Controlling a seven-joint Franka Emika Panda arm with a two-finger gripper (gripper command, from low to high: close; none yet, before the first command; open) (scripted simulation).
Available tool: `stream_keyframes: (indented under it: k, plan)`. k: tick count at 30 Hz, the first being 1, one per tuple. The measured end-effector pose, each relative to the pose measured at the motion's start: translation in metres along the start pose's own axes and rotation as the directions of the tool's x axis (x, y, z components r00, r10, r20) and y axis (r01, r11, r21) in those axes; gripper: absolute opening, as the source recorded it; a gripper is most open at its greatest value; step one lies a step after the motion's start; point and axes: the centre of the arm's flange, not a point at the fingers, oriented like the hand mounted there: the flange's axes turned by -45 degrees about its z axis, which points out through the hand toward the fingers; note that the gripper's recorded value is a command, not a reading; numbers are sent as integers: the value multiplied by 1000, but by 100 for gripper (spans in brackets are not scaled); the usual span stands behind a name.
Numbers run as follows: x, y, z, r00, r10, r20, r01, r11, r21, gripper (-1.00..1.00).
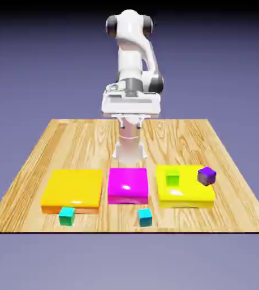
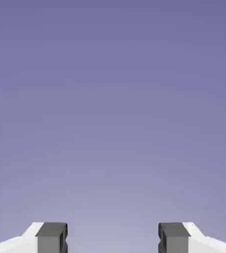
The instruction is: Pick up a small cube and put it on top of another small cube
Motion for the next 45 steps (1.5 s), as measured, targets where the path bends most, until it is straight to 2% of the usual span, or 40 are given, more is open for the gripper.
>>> stream_keyframes:
  k: [4, 8, 12, 17, 22, 26, 28, 32, 33, 35, 40, 45]
  plan:
    - [-4, 4, 46, 971, 196, 137, -191, 980, -49, 0]
    - [-14, 8, 92, 882, 396, 256, -376, 918, -125, 0]
    - [-29, 12, 138, 733, 583, 350, -538, 812, -225, 0]
    - [-55, 13, 192, 473, 773, 423, -685, 624, -375, 0]
    - [-82, 8, 239, 151, 886, 438, -745, 394, -539, 0]
    - [-102, 2, 271, -125, 905, 406, -718, 200, -667, 0]
    - [-103, 2, 272, -136, 904, 404, -715, 192, -672, 0]
    - [-142, -14, 310, -137, 904, 405, -716, 192, -671, 0]
    - [-150, -17, 318, -136, 904, 404, -715, 192, -672, -100]
    - [-150, -17, 318, -136, 904, 404, -715, 192, -672, -100]
    - [-102, 4, 272, -147, 908, 392, -718, 175, -674, -100]
    - [-98, 74, 261, -435, 896, 85, -696, -274, -664, -100]
